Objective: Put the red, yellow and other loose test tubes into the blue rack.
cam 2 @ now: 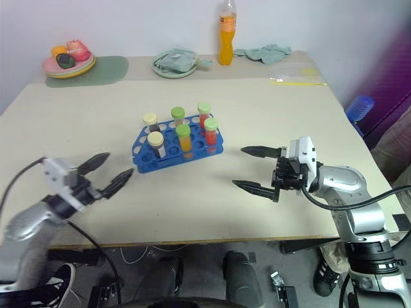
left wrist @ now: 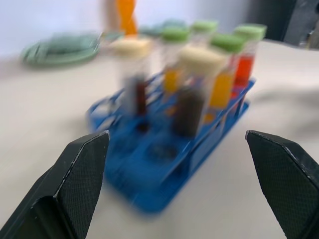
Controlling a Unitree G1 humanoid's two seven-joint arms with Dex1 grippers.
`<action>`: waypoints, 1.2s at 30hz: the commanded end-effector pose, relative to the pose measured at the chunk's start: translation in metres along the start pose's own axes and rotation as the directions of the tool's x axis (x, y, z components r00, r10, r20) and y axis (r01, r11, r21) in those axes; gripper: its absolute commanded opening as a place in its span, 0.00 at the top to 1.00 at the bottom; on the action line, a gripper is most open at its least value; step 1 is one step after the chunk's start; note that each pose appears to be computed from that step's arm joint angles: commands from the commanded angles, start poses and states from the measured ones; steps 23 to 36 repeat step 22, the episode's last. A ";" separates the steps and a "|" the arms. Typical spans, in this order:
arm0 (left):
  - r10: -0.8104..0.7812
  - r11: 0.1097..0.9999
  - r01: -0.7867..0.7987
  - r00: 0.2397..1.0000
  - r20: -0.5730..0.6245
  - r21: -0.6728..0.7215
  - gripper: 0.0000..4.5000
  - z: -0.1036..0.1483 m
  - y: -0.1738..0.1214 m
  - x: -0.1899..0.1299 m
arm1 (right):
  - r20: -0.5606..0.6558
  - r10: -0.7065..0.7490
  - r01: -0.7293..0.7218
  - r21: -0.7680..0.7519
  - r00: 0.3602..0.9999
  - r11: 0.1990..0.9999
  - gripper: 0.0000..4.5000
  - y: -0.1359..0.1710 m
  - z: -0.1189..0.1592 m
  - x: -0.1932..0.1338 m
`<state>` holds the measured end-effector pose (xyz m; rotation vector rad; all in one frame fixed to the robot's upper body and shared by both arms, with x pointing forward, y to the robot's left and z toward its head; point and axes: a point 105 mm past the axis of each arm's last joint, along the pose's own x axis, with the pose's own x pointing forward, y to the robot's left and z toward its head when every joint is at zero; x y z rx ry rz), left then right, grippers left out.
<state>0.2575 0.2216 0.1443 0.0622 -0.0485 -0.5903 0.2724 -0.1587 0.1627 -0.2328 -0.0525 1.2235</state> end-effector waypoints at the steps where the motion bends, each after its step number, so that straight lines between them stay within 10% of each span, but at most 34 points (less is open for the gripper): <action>1: -0.148 0.989 0.147 0.989 0.024 0.005 0.01 0.025 -0.015 -0.001 | -0.012 -0.019 0.019 -0.015 1.000 1.000 0.00 -0.005 0.000 -0.013; 8: -0.262 0.908 0.265 0.964 -0.055 0.325 0.01 0.040 0.008 0.005 | -0.063 -0.104 0.098 -0.091 0.993 0.991 0.00 -0.023 -0.001 -0.023; 36: -0.303 0.910 0.291 0.953 -0.007 0.295 0.01 0.023 0.004 0.030 | -0.085 -0.178 0.166 -0.134 0.980 0.977 0.00 -0.027 0.027 -0.031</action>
